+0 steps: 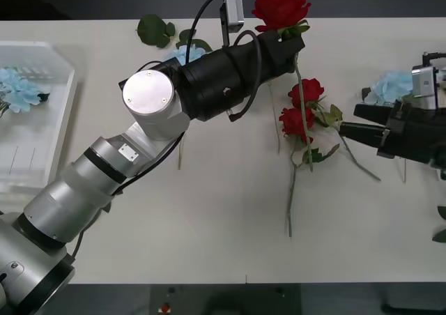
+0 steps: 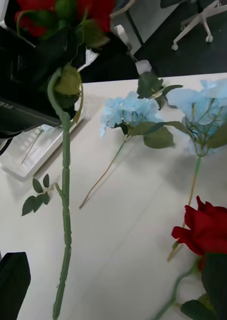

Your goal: Put the red flowers into the right box and the blue flowers into the left box

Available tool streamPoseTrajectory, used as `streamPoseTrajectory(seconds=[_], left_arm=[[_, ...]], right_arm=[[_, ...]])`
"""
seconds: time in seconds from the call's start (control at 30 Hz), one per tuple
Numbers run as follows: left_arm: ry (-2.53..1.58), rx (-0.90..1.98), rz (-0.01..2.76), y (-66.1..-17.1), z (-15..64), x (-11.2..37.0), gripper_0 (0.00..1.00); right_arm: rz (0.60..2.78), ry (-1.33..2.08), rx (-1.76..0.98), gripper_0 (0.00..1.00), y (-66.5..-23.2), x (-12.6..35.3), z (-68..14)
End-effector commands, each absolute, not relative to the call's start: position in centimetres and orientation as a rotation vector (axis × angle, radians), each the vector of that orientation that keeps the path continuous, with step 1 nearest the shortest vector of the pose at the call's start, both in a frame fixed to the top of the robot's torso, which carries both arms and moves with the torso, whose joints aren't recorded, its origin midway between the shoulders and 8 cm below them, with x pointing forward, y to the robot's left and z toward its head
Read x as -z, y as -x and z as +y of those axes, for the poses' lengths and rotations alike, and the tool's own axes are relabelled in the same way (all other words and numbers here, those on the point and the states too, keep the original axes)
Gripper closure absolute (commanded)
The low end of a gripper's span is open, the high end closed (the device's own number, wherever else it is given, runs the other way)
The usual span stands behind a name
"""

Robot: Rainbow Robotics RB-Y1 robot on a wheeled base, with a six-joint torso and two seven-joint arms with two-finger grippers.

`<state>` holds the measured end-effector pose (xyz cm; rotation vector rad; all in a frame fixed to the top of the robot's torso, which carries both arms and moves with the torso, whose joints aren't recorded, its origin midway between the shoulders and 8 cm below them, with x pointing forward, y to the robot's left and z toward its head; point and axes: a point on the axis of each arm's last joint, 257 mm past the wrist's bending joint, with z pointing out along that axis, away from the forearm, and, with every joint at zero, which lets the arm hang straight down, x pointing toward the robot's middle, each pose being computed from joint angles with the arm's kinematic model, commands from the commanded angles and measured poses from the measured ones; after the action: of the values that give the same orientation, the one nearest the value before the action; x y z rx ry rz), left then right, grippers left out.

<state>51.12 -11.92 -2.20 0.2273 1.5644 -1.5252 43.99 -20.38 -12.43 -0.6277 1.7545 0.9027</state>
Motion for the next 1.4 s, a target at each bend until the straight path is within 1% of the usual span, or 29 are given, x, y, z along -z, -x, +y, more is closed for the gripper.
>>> streamPoseTrajectory(seconds=[0.03,0.2,0.5,0.53,0.57,0.6,0.63,0.67,0.7,0.77,1.0,1.07,1.1,1.13,1.17,1.23,1.37,1.4], left_arm=[[-0.252,1.528,1.506,-51.1,-12.2,-1.0,1.00],[-0.251,1.532,1.505,-51.0,-12.2,-1.1,1.00],[-0.244,1.535,1.506,-51.1,-12.0,-1.1,1.00],[-0.243,1.536,1.506,-51.1,-12.0,-1.1,1.00],[-0.243,1.534,1.505,-51.2,-12.0,-1.1,1.00],[-0.244,1.535,1.506,-51.1,-12.0,-1.1,1.00],[-0.244,1.535,1.506,-51.1,-12.0,-1.1,1.00],[-0.244,1.535,1.506,-51.1,-12.0,-1.1,1.00],[-0.246,1.535,1.507,-51.1,-12.1,-1.0,1.00],[-0.244,1.535,1.507,-51.2,-12.0,-1.0,1.00],[-0.242,1.535,1.508,-51.2,-11.9,-1.0,1.00],[-0.239,1.536,1.507,-51.2,-11.8,-1.0,0.99],[-0.239,1.538,1.508,-51.2,-11.8,-1.0,0.90],[-0.237,1.535,1.511,-51.3,-11.7,-0.9,0.67],[-0.230,1.529,1.513,-51.5,-11.4,-0.7,0.48],[-0.226,1.520,1.520,-51.7,-11.0,-0.4,0.36],[-0.220,1.479,1.549,-52.5,-9.2,1.1,0.27],[-0.237,1.468,1.572,-52.5,-8.6,1.8,0.23]], right_arm=[[1.674,0.689,-0.869,0.00,-44.0,11.5,-18.0],[1.641,0.713,-0.879,0.00,-43.6,12.0,-15.9],[1.582,0.728,-0.877,0.00,-44.5,12.2,-11.7],[1.582,0.720,-0.879,0.04,-44.6,12.4,-11.3],[1.583,0.713,-0.881,0.20,-44.7,12.6,-10.9],[1.584,0.709,-0.884,0.30,-44.7,12.7,-10.7],[1.587,0.701,-0.885,0.54,-44.7,13.0,-10.3],[1.587,0.695,-0.884,0.68,-44.8,13.0,-10.1],[1.588,0.688,-0.884,0.85,-44.9,13.1,-9.9],[1.589,0.678,-0.886,1.00,-45.0,13.3,-9.4],[1.586,0.661,-0.883,1.00,-45.3,13.3,-9.2],[1.585,0.661,-0.882,1.00,-45.4,13.2,-9.2],[1.585,0.659,-0.881,1.00,-45.4,13.2,-9.2],[1.585,0.659,-0.881,1.00,-45.4,13.2,-9.2],[1.585,0.657,-0.879,1.00,-45.5,13.2,-9.2],[1.585,0.654,-0.875,1.00,-45.6,13.2,-9.3],[1.583,0.650,-0.865,1.00,-45.8,13.0,-9.6],[1.585,0.654,-0.859,1.00,-45.9,13.0,-9.7]])
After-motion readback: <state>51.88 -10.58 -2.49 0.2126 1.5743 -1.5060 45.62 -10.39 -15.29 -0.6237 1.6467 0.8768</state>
